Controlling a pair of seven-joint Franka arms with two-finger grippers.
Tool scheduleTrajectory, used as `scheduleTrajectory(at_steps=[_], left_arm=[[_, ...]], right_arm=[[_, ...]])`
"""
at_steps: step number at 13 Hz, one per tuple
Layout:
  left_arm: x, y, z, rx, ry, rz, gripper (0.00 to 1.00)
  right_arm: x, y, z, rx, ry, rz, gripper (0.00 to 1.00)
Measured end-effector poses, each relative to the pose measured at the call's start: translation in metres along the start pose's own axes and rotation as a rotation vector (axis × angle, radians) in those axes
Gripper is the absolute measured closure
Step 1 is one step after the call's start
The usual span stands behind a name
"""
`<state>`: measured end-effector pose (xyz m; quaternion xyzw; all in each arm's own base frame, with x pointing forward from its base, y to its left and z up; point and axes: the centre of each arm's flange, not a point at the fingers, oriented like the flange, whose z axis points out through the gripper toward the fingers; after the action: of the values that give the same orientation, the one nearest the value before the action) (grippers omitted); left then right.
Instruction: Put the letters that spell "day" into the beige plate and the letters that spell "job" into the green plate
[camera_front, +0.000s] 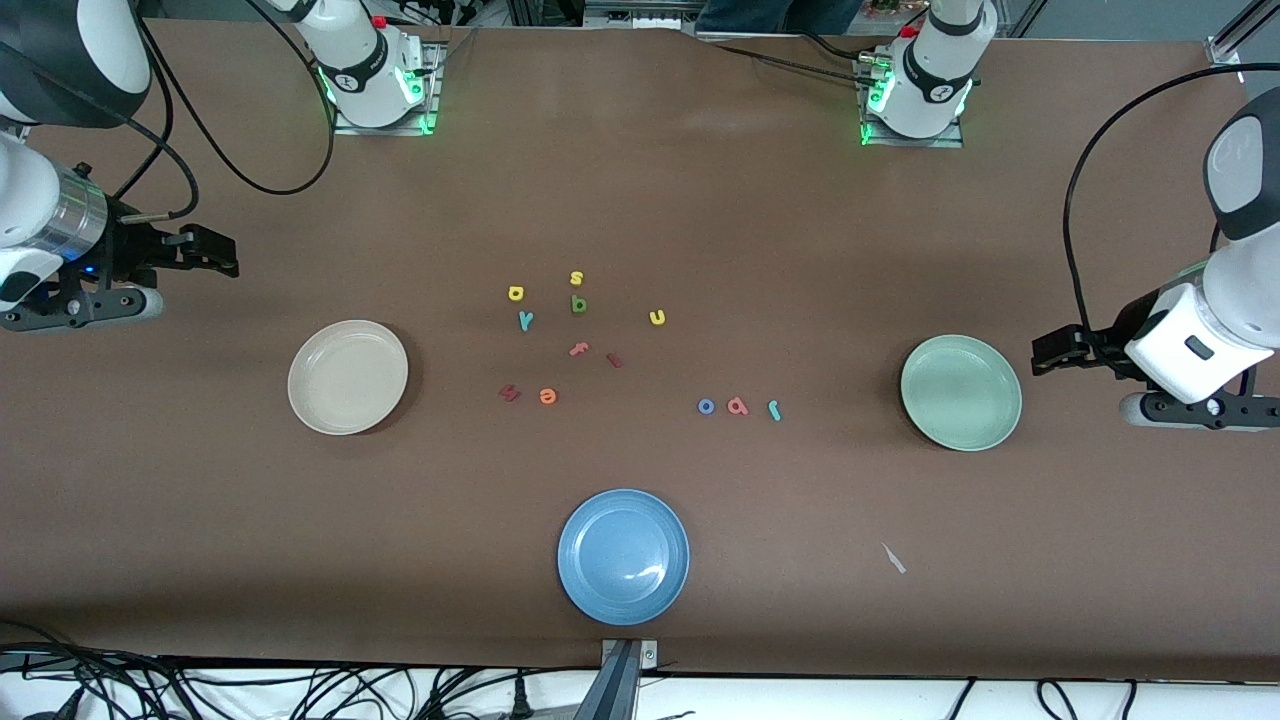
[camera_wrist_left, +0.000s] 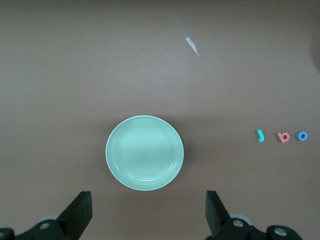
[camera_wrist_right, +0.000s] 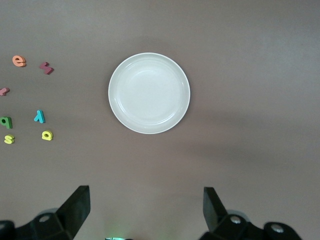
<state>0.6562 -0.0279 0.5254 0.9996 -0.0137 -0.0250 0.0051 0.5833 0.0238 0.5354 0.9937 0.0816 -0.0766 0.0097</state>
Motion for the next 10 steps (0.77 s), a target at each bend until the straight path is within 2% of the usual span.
scheduleTrajectory(at_steps=[10], left_arm=[[0.0003, -0.0018, 0.0031, 0.000, -0.010, -0.002, 0.00]], right_arm=[[0.0019, 0.0001, 0.0008, 0.001, -0.004, -0.001, 0.00]])
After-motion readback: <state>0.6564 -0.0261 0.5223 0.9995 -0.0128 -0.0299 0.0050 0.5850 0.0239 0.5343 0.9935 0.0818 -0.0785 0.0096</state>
